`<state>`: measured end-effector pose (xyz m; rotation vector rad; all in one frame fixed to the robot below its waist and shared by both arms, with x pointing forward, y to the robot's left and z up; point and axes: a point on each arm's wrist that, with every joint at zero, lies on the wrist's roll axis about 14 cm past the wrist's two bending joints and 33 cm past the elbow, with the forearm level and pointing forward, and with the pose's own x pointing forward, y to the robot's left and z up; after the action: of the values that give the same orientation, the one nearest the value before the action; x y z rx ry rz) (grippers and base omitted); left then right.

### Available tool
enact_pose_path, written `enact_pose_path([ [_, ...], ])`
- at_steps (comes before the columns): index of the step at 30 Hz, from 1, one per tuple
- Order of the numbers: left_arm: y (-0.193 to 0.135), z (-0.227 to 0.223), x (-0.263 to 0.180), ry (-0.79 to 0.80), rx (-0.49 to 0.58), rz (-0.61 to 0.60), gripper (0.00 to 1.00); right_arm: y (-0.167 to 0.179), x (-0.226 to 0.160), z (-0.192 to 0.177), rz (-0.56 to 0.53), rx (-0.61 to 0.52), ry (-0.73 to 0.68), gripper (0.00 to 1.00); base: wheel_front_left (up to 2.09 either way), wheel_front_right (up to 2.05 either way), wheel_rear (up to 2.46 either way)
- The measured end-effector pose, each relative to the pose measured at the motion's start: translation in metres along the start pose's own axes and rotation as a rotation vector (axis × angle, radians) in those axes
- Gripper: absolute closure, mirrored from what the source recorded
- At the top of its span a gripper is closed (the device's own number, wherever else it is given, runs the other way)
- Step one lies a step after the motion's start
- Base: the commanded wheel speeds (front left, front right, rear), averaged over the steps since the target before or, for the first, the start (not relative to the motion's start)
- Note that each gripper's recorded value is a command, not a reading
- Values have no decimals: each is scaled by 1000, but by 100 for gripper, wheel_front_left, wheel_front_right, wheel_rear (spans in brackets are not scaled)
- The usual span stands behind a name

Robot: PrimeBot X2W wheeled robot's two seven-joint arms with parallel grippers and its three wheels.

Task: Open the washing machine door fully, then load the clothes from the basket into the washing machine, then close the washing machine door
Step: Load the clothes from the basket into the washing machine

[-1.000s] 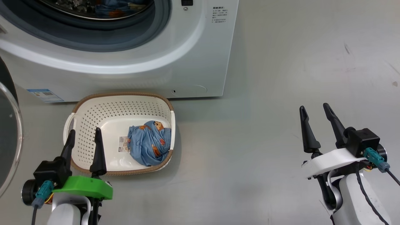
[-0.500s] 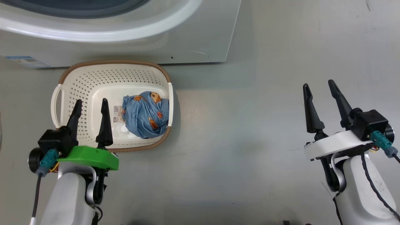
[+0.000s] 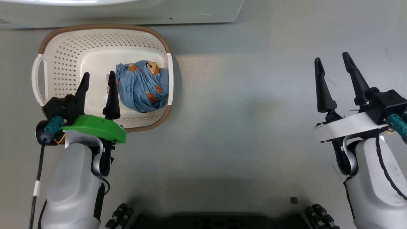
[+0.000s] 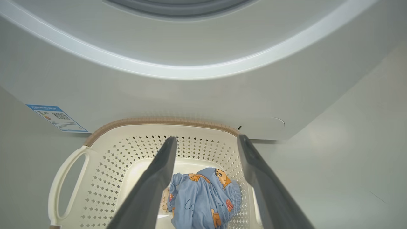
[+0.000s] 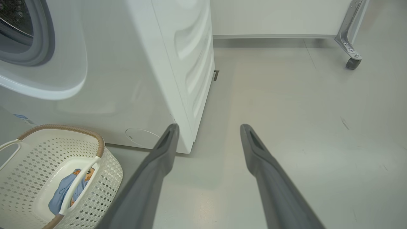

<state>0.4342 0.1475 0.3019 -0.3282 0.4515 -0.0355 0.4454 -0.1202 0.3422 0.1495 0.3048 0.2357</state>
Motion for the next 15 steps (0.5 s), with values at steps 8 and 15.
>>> enact_pose_path([
  [8, 11, -38, 24, 105, -22, 28, 0, -8, 10, -27, -11, 5, 56, 0, 0, 0, 0],
  [15, 16, -80, 38, 231, -64, 47, 0, -18, 13, -49, -33, 11, 103, 0, 0, 0, 0],
])
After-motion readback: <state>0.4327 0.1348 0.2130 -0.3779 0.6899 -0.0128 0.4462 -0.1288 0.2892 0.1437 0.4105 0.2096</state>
